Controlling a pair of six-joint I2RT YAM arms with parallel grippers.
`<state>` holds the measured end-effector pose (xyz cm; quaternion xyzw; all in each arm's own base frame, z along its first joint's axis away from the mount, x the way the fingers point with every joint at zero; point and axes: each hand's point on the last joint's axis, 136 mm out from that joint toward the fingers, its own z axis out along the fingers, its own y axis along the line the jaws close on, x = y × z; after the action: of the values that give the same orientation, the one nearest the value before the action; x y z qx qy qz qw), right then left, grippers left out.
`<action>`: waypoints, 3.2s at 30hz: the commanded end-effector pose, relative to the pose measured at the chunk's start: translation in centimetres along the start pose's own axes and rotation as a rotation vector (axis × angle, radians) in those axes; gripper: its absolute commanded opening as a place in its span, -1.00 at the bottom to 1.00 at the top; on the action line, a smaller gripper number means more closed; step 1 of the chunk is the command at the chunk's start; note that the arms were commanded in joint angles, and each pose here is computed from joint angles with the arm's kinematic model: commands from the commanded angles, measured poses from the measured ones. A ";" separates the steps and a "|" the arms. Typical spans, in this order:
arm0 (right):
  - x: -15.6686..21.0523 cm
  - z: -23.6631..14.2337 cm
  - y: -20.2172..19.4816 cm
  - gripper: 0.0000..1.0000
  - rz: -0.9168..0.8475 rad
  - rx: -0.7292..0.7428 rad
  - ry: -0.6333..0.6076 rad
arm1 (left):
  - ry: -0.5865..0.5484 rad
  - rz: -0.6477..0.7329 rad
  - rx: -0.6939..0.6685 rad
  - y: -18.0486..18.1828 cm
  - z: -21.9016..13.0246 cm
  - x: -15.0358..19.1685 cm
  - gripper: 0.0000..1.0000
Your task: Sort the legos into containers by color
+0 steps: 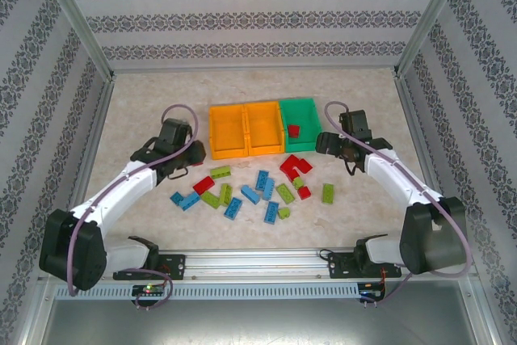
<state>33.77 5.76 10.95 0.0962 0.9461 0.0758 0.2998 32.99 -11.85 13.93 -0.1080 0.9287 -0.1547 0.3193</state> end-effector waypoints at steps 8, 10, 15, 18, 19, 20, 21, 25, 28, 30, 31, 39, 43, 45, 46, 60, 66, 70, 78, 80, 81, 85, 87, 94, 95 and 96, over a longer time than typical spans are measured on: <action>4.3 -0.8 0.9 0.71 -0.003 -0.058 0.045 | 0.046 0.171 0.486 -22.2 4.1 -6.4 -0.48; 5.3 -1.0 0.9 0.71 -0.006 -0.058 0.052 | 0.049 0.172 0.530 -24.6 5.0 -7.4 -0.48; 7.1 -1.2 0.8 0.71 0.019 -0.079 0.055 | 0.122 0.139 0.603 -28.8 8.6 -7.7 -0.48; 7.8 -1.2 0.6 0.71 0.025 -0.080 0.060 | 0.152 0.116 0.605 -30.1 10.7 -7.5 -0.48; 7.9 -1.3 0.6 0.71 0.026 -0.083 0.060 | 0.164 0.105 0.602 -30.3 11.5 -7.4 -0.47; 8.2 -1.3 0.7 0.71 0.024 -0.090 0.062 | 0.174 0.091 0.597 -30.5 12.1 -7.3 -0.46; 8.3 -1.5 0.9 0.71 0.017 -0.110 0.064 | 0.186 0.080 0.589 -30.5 12.9 -7.1 -0.45; 9.1 -2.3 2.9 0.70 -0.072 -0.200 0.097 | 0.189 0.062 0.565 -30.2 14.3 -6.9 -0.32; 10.1 -2.8 4.1 0.69 -0.135 -0.226 0.126 | 0.181 0.067 0.548 -30.0 14.5 -6.9 -0.10; 10.8 -3.0 4.7 0.68 -0.169 -0.239 0.140 | 0.179 0.074 0.534 -29.8 14.5 -6.8 0.07; 11.2 -3.1 4.9 0.67 -0.182 -0.237 0.147 | 0.179 0.078 0.533 -29.9 14.3 -6.8 0.15; 14.6 -3.8 5.5 0.57 -0.240 -0.183 0.199 | 0.091 0.131 0.576 -30.8 9.0 -7.4 0.85; 15.4 -3.6 5.9 0.56 -0.295 -0.165 0.202 | 0.076 0.130 0.597 -30.1 6.8 -6.7 0.99; 15.5 -3.2 6.0 0.54 -0.322 -0.145 0.207 | 0.072 0.124 0.594 -29.1 6.0 -6.1 0.99; 15.6 -3.0 5.8 0.53 -0.331 -0.126 0.213 | 0.070 0.124 0.598 -28.8 5.5 -5.8 0.99; 16.0 0.3 6.1 0.41 -0.398 -0.033 0.283 | -0.063 0.141 0.457 -19.1 0.2 -3.0 0.99; 16.1 1.2 6.3 0.21 -0.423 -0.002 0.323 | -0.068 0.128 0.417 -17.1 -0.3 -2.6 0.99; 16.2 1.3 5.8 -0.05 -0.418 0.021 0.325 | -0.072 0.126 0.404 -16.4 -0.5 -2.5 0.99; 15.8 0.1 5.4 -0.34 -0.393 0.022 0.302 | -0.059 0.118 0.385 -15.4 -0.3 -1.9 0.99; 15.3 -0.5 5.7 -0.37 -0.386 0.000 0.285 | -0.056 0.118 0.380 -15.1 -0.1 -1.8 0.99; 15.0 -0.9 6.1 -0.38 -0.382 -0.021 0.276 | -0.055 0.119 0.378 -15.1 -0.1 -1.7 0.99; 12.9 -2.6 7.6 -0.40 -0.328 -0.147 0.225 | -0.045 0.134 0.363 -14.6 -0.1 -1.3 0.99; 11.0 -3.3 8.1 -0.40 -0.285 -0.198 0.170 | -0.047 0.145 0.367 -14.6 -0.3 -1.2 0.99; 2.7 -3.5 7.9 -0.48 -0.049 -0.281 0.042 | -0.015 0.177 0.356 -13.9 -0.2 -0.1 0.99; 1.9 -3.2 8.1 -0.48 -0.049 -0.279 0.040 | -0.009 0.180 0.358 -13.9 -0.2 0.1 0.99; 1.1 -2.9 8.5 -0.47 -0.056 -0.278 0.041 | 0.001 0.180 0.353 -13.7 0.0 0.3 0.99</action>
<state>29.92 12.45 12.31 0.0331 0.9468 0.1625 0.2759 34.83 -25.46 19.35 0.0207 0.8863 -0.2979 0.3540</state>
